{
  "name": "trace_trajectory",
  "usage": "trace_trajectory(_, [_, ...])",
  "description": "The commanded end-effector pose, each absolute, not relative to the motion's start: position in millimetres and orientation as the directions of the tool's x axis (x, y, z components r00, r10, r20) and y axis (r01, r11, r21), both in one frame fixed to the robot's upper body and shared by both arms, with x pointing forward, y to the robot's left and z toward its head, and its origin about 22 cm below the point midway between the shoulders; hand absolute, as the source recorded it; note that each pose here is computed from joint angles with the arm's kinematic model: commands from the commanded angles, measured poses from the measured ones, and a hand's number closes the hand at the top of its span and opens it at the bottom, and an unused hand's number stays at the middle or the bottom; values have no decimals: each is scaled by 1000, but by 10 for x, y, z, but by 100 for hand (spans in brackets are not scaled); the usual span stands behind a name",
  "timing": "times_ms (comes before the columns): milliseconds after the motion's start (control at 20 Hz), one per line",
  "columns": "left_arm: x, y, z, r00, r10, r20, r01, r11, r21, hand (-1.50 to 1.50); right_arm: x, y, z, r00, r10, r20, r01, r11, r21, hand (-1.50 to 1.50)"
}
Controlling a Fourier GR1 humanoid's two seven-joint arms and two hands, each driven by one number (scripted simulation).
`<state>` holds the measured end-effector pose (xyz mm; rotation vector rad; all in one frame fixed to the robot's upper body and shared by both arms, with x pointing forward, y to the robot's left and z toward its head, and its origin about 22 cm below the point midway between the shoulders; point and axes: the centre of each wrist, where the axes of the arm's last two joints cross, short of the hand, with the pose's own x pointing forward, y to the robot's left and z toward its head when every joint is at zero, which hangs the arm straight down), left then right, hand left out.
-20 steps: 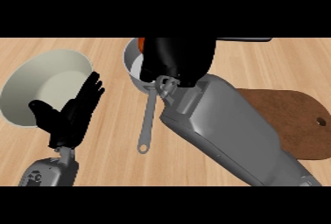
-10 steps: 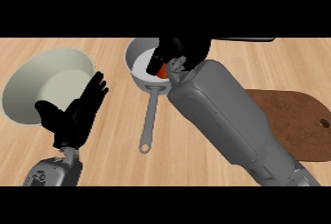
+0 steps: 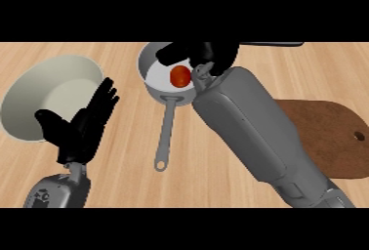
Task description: Pick the tomato from the cutting board and place it in the pot
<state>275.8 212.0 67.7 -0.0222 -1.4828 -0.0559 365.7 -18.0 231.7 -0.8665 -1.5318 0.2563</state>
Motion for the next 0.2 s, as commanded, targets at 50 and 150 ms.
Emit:
trace_trajectory(50, [2726, 2217, 600, 98, -15, 995, 15, 1000, 13, 0, 3651, -220, 2433, 28, 441, 897, 570, 730, -377, -150])
trace_trajectory(150, [2727, 2334, 750, 100, -13, 995, 6, 1000, 13, 0, 3631, -214, 2384, 33, 419, 908, 595, 722, -355, -150])
